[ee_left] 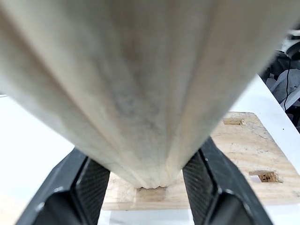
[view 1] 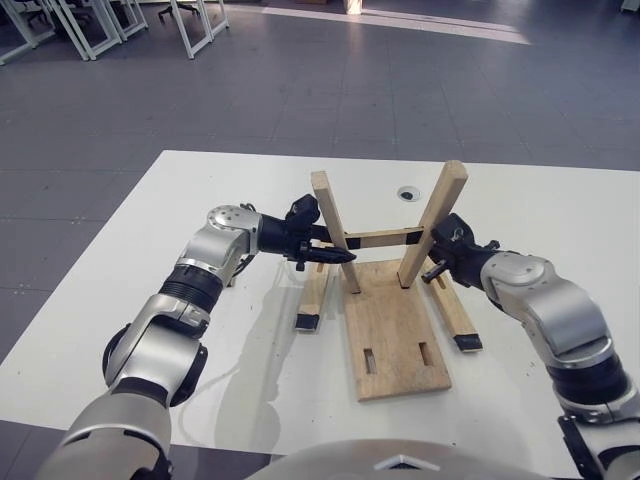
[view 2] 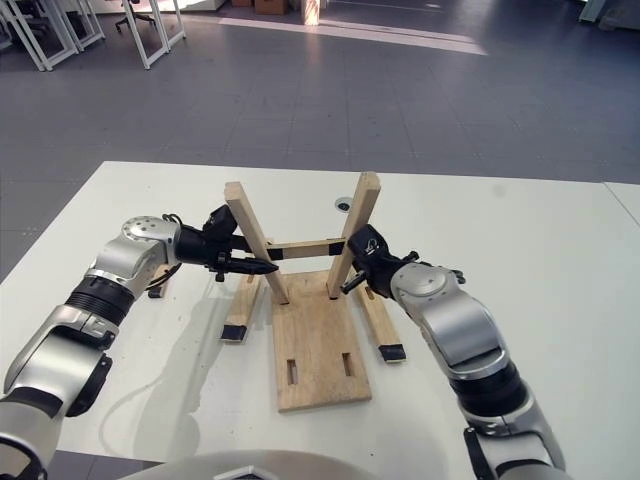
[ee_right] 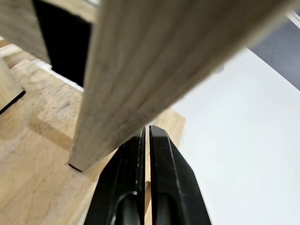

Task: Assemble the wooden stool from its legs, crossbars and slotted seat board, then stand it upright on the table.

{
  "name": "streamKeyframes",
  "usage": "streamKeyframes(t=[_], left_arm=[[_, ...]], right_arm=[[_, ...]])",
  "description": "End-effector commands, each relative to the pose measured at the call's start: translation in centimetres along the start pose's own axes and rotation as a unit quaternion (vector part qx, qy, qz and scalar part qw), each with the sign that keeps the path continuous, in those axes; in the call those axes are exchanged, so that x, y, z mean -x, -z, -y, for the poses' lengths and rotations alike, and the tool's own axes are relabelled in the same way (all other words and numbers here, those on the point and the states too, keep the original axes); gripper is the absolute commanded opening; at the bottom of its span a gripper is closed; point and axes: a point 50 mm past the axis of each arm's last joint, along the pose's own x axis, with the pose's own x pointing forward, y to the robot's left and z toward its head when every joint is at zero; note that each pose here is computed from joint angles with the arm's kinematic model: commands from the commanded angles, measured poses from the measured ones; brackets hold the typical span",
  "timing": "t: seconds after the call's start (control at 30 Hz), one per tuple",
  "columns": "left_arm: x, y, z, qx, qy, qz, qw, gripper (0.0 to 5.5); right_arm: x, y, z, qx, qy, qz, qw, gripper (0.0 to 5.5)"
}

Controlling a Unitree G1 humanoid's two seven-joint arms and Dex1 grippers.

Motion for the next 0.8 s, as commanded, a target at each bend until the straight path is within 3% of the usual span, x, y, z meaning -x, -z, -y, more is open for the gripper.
streamKeyframes(t=[0.03, 0.27, 0.3, 0.6, 0.8], left_arm=[[-1.4, 10.3, 2.8, 0.079, 0.045, -0.256, 0.962, 2.07], [-1.1, 8.0, 0.5, 0.048, -0.007, -0.237, 0.97, 2.07], [-1.0, 7.6, 0.2, 0.046, -0.016, -0.232, 0.972, 2.42], [0.5, 3.6, -2.1, 0.025, -0.059, -0.19, 0.98, 3.82], [4.1, -2.9, -1.4, -0.007, -0.06, -0.09, 0.994, 4.9]], right_arm=[[1.7, 0.6, -0.3, 0.052, -0.108, -0.027, 0.992, 0.16], [1.8, 0.6, 0.0, 0.051, -0.118, -0.022, 0.991, 0.16], [1.8, 0.6, -0.1, 0.051, -0.123, -0.022, 0.991, 0.1], [2.1, 1.4, -1.0, 0.061, -0.163, -0.023, 0.984, 0.1], [2.3, 2.1, -1.3, 0.056, -0.173, -0.027, 0.983, 0.1]])
